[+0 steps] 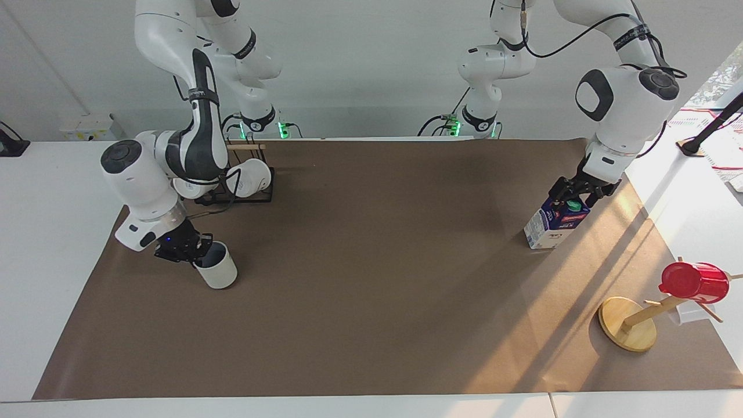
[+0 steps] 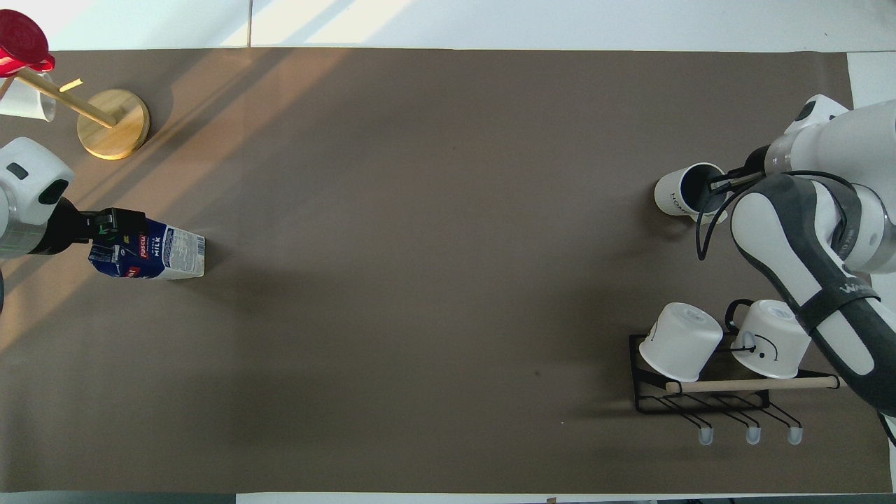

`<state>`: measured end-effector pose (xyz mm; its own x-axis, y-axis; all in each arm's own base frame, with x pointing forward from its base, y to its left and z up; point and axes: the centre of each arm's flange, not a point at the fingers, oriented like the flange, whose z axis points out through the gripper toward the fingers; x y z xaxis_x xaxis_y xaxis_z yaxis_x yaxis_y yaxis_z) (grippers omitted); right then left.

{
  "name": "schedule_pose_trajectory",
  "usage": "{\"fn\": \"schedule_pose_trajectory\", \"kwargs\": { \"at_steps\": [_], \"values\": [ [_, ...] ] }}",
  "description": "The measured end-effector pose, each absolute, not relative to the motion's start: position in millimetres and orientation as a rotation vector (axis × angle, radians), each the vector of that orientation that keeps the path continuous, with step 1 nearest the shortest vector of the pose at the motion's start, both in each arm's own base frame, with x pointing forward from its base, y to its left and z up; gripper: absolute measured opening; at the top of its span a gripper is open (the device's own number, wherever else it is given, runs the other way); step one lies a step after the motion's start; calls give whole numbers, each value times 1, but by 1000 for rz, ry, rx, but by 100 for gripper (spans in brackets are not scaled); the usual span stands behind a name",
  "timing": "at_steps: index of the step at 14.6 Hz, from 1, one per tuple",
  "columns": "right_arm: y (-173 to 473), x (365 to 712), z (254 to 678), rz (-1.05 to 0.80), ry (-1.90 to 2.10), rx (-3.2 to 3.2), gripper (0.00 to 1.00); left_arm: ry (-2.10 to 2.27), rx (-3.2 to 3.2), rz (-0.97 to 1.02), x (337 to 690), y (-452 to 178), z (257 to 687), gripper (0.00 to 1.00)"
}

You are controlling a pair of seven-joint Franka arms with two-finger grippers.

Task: Place cup and milk on table
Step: 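Lift the carton with the left gripper while the right gripper carries the mug inward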

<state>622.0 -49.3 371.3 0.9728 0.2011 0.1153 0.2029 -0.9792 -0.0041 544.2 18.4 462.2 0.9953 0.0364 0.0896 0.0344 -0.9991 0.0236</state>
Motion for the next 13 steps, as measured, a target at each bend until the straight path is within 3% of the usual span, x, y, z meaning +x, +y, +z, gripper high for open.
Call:
{"fn": "schedule_pose_trajectory", "kwargs": {
  "at_steps": [1, 2, 5, 6, 9, 13],
  "values": [
    [-48, 624, 382, -167, -291, -3104, 4, 59, 3116, 144, 544, 19, 462, 95],
    [-43, 626, 396, -151, -263, -3103, 4, 62, 3115, 148, 545, 19, 463, 85],
    [8, 629, 439, -139, -152, -3094, 4, 66, 3115, 162, 546, 19, 464, 45],
    [33, 628, 442, -144, -113, -3090, 4, 66, 3114, 169, 546, 19, 466, 41],
    [103, 623, 440, -153, -22, -3077, 4, 64, 3112, 213, 549, 18, 484, 41],
    [170, 616, 428, -198, 73, -3049, 4, 56, 3111, 200, 549, 17, 546, 41]
  ]
}}
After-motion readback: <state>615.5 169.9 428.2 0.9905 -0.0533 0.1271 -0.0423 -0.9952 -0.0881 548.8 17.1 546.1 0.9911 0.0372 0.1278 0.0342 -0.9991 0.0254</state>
